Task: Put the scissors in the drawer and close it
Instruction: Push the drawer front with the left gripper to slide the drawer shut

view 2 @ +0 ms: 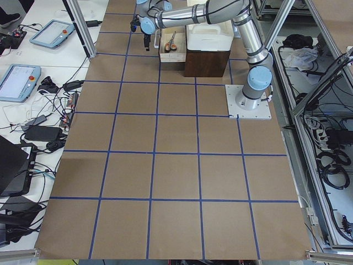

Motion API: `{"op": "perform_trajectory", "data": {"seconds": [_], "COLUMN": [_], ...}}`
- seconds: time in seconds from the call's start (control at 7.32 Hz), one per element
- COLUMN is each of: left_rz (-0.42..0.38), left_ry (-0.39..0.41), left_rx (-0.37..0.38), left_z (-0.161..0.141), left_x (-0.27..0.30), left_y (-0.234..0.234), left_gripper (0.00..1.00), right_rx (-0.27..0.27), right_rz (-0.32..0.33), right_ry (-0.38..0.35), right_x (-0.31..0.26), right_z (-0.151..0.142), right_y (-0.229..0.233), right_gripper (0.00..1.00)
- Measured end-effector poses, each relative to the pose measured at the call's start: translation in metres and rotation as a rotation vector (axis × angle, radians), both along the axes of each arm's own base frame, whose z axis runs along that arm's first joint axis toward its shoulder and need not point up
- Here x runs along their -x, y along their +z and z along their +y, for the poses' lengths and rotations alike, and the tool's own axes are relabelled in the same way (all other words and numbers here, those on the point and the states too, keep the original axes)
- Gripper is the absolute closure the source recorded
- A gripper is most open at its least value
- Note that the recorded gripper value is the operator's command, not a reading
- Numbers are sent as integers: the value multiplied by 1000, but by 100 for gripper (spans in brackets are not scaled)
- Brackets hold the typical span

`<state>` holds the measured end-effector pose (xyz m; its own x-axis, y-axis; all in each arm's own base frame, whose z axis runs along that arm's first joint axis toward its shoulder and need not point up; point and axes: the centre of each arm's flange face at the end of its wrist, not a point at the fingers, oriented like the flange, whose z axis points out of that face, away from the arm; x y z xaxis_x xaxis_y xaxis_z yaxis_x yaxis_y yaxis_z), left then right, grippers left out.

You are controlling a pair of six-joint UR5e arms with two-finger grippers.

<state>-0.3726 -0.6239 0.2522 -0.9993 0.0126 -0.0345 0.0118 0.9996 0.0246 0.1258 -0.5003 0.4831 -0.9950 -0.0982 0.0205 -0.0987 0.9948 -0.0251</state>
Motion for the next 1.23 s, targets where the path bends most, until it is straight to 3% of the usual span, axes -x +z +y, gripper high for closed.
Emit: {"op": "perform_trajectory", "data": {"seconds": [1.23], "left_rz": [8], "left_ry": [-7], "left_rx": [-125], "left_z": [32], "left_x": [2], "left_y": [36], "left_gripper": [0], "right_rx": [21], "right_rz": [6], "right_ry": [-15], "right_x": [1], "right_z": [-2], "right_y": [3], "right_gripper": [0]}}
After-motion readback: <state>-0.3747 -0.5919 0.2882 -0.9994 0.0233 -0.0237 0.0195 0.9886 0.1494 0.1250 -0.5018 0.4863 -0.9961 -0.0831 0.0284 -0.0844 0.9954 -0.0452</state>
